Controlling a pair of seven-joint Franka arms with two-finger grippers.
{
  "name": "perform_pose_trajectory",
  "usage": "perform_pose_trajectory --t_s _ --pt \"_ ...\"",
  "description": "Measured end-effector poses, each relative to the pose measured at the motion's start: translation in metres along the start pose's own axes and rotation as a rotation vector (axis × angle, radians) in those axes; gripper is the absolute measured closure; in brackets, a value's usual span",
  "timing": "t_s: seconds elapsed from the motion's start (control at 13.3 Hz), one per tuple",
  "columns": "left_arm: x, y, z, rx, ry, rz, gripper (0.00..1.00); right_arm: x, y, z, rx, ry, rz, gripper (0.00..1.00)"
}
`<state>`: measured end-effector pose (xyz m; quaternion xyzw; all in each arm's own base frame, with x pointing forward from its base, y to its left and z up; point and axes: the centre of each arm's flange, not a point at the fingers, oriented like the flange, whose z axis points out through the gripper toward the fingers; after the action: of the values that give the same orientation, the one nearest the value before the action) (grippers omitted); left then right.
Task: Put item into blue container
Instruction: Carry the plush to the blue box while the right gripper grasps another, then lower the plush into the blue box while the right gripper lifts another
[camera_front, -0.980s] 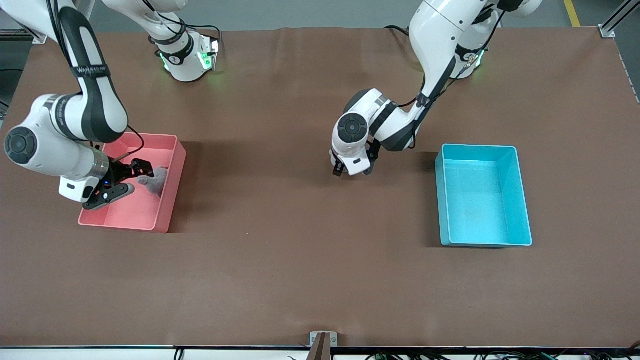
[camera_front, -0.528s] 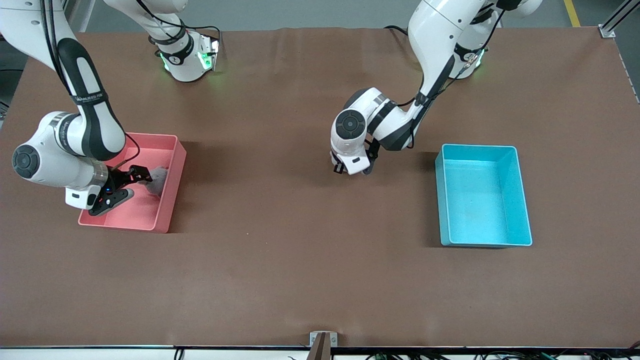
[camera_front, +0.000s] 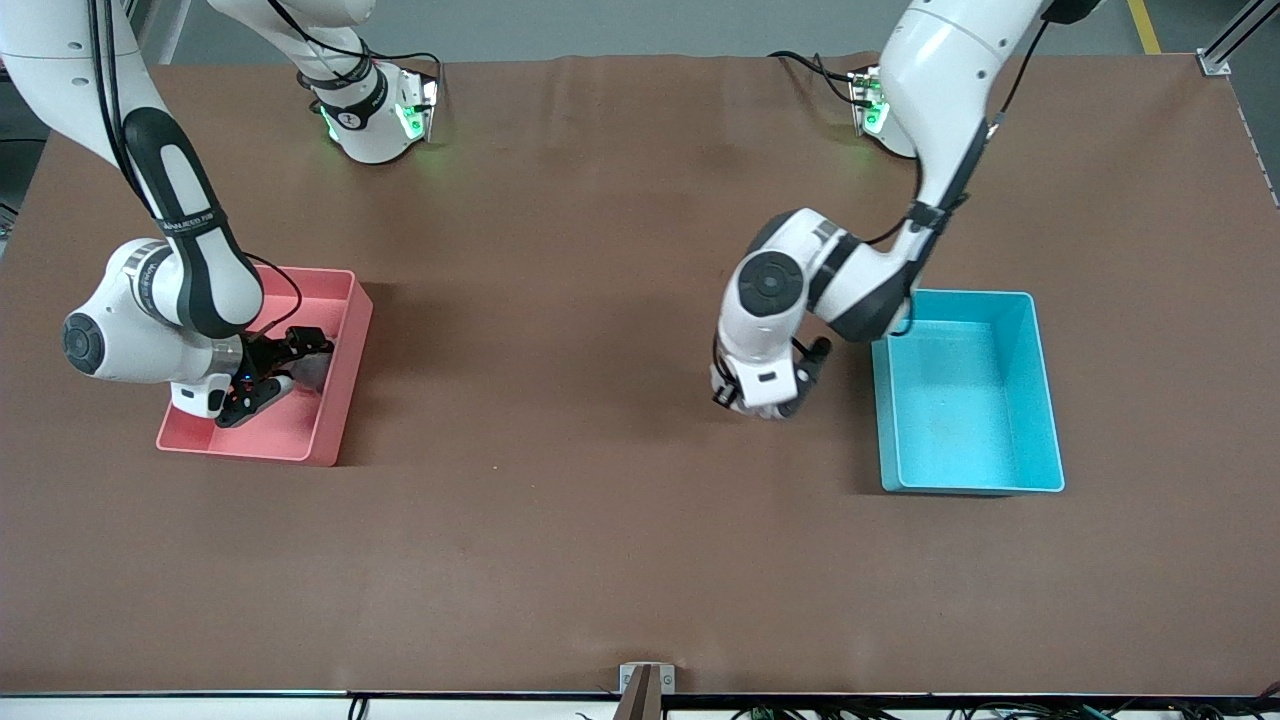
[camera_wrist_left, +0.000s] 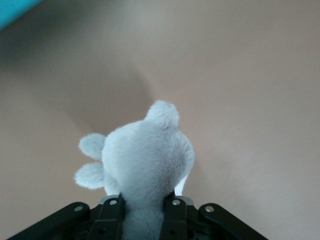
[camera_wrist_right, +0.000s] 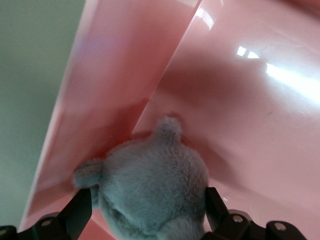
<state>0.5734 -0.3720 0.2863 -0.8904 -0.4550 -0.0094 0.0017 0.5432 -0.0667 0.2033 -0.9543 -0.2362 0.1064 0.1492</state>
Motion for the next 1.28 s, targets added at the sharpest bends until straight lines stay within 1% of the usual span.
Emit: perform_pose_trajectory --t_s 0.08,0.15,0.3,0.45,0.6,0.75,0.83,0.98,1.06,1.13,1.21,1.28 --pt "0.026 0.002 -0.015 -0.009 0.016 0.048 0.73 -0.001 0.002 0.001 0.003 -0.001 -0.011 0.10" --pt "0.053 0.001 -0.028 -0.009 0.031 0.104 0.73 -0.004 0.005 0.001 0.004 0.001 -0.016 0.23" --pt "0.112 -0.008 -0.048 0.003 0.043 0.228 0.73 -0.007 0.011 -0.001 0.006 0.007 -0.021 0.44" --pt "0.172 -0.029 -0.066 0.041 0.040 0.330 0.73 -0.007 0.011 -0.003 0.007 0.009 -0.031 0.64" --pt "0.229 -0.059 -0.075 0.095 0.015 0.407 0.73 -0.006 0.010 -0.007 0.014 0.005 -0.044 0.79" --pt "0.276 -0.087 -0.071 0.129 -0.015 0.444 0.73 0.001 0.007 -0.026 0.023 0.006 -0.061 0.80" --pt "0.293 -0.099 -0.065 0.140 -0.030 0.453 0.73 0.007 0.005 -0.044 0.031 0.008 -0.072 0.80" --pt "0.315 -0.116 -0.049 0.159 -0.058 0.457 0.79 0.018 -0.004 -0.092 0.035 0.005 -0.104 0.81" --pt "0.320 -0.120 -0.041 0.166 -0.069 0.456 0.78 0.023 -0.012 -0.121 0.022 -0.008 -0.107 0.85" --pt "0.322 -0.122 -0.035 0.171 -0.077 0.456 0.73 0.029 -0.027 -0.150 0.000 -0.030 -0.088 0.85" --pt "0.321 -0.121 -0.032 0.173 -0.081 0.459 0.64 0.037 -0.051 -0.177 -0.027 -0.056 -0.056 0.85" --pt "0.319 -0.119 -0.032 0.171 -0.081 0.462 0.53 0.049 -0.084 -0.198 -0.049 -0.080 -0.016 0.85"
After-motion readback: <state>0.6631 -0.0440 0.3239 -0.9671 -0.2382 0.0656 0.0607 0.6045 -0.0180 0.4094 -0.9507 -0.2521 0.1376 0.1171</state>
